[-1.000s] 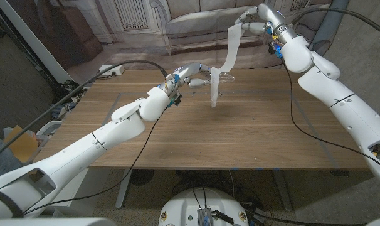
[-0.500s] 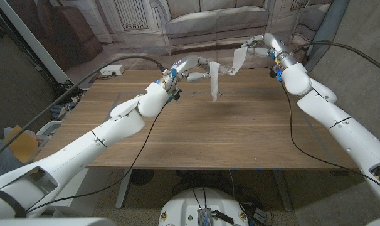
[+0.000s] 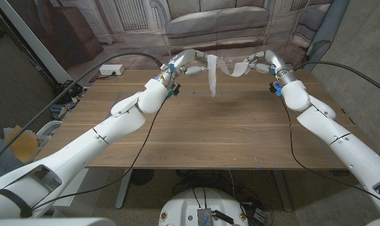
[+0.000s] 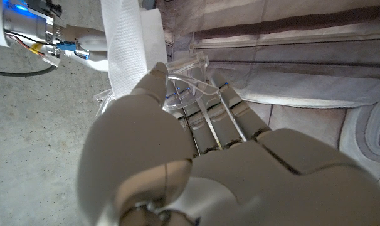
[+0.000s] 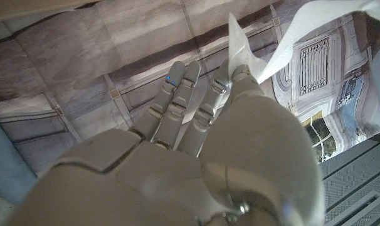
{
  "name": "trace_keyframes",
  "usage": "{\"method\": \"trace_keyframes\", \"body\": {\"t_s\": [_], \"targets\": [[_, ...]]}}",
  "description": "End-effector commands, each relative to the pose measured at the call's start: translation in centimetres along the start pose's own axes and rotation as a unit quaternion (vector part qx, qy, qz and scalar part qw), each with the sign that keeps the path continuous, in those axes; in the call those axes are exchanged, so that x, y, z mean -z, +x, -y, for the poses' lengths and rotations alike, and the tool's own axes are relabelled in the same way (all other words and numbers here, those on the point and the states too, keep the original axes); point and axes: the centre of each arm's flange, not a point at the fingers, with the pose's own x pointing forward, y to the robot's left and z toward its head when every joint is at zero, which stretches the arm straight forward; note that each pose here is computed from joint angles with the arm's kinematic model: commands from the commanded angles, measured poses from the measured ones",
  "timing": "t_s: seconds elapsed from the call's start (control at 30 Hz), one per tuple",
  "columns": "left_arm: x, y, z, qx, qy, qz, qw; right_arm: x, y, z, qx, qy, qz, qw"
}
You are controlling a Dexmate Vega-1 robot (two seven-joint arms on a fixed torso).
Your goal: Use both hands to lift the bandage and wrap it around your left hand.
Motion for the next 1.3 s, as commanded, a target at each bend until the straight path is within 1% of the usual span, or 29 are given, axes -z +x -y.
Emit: {"method": "trace_keyframes", "body": {"t_s": [0.03,0.37,0.47,0.6,0.77,0.93,1.07,1.17,1.3], "targets": [[1.8,0.9,-0.3,-0.019,-0.013,-0.021,1.0,0.9,-3.0,-1.3,-0.013,0.013,-0.017,0.9997],[2.6,1.9,-0.5,-0.031,-0.01,-0.03,0.999,0.9,-4.5,-3.1,-0.033,0.036,-0.022,0.9985],[3.1,2.0,-0.1,-0.028,-0.008,-0.038,0.999,0.7,-5.0,-3.9,-0.042,0.042,-0.019,0.9981],[3.6,2.0,0.4,-0.022,-0.007,-0.048,0.999,0.2,-5.6,-4.8,-0.054,0.049,-0.012,0.9973],[3.9,2.2,0.5,-0.026,-0.003,-0.053,0.998,-0.7,-6.1,-5.7,-0.067,0.056,0.0,0.9962],[4.0,2.4,0.7,-0.032,0.016,-0.057,0.998,-1.4,-6.9,-6.2,-0.074,0.064,0.01,0.9952],[4.2,2.7,0.7,-0.034,0.016,-0.057,0.998,-2.2,-7.4,-6.6,-0.084,0.064,0.02,0.9942],[4.3,2.9,0.8,-0.04,0.016,-0.06,0.997,-2.8,-7.7,-6.9,-0.093,0.063,0.026,0.9933],[4.4,3.3,0.9,-0.036,0.024,-0.061,0.997,-3.8,-8.0,-7.1,-0.099,0.061,0.041,0.9924]]}}
